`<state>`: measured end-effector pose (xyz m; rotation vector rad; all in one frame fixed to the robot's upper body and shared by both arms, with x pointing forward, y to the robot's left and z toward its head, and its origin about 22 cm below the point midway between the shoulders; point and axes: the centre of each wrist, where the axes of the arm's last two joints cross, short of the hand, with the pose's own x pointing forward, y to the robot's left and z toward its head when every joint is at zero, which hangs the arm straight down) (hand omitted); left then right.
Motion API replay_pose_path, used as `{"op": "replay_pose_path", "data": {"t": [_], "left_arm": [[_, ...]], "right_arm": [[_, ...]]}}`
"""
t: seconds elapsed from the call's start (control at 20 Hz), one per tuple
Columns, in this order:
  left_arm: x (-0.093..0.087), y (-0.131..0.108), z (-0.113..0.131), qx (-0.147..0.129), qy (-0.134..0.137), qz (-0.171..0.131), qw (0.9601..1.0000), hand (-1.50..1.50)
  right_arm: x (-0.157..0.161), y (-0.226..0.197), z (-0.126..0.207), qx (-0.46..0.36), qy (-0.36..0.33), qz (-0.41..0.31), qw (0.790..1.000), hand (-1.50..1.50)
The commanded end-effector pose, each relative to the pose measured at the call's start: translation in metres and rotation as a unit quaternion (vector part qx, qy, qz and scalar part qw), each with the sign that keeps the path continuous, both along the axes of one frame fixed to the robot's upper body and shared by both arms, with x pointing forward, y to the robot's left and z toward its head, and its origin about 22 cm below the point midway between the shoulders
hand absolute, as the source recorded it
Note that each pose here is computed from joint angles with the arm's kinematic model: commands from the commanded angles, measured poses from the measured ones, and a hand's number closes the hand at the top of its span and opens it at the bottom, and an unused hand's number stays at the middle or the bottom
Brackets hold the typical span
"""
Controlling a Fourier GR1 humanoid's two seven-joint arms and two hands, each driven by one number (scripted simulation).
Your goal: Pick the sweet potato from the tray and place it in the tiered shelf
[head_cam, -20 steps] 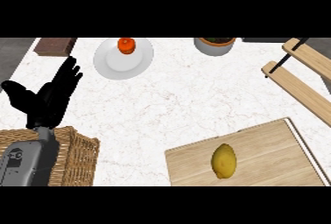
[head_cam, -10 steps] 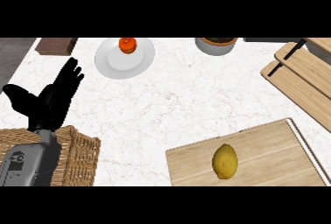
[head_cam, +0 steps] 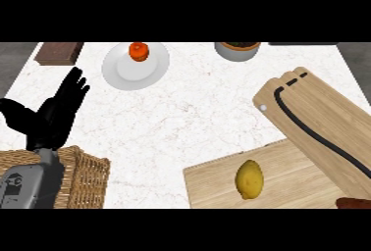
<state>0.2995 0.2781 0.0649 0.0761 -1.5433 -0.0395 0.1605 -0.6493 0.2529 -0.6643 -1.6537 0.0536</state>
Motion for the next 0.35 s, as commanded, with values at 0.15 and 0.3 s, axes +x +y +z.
{"op": "replay_pose_path", "data": {"t": [0.15,0.3], "left_arm": [[-0.009,0.011,-0.004,-0.002,0.007,0.009,0.9999,0.00],[-0.005,0.005,-0.002,-0.003,0.012,-0.001,0.9999,0.00]], "right_arm": [[-0.019,-0.005,0.000,-0.026,-0.049,0.097,0.994,-1.50],[-0.020,-0.004,0.006,-0.059,-0.039,0.109,0.992,-1.50]]}}
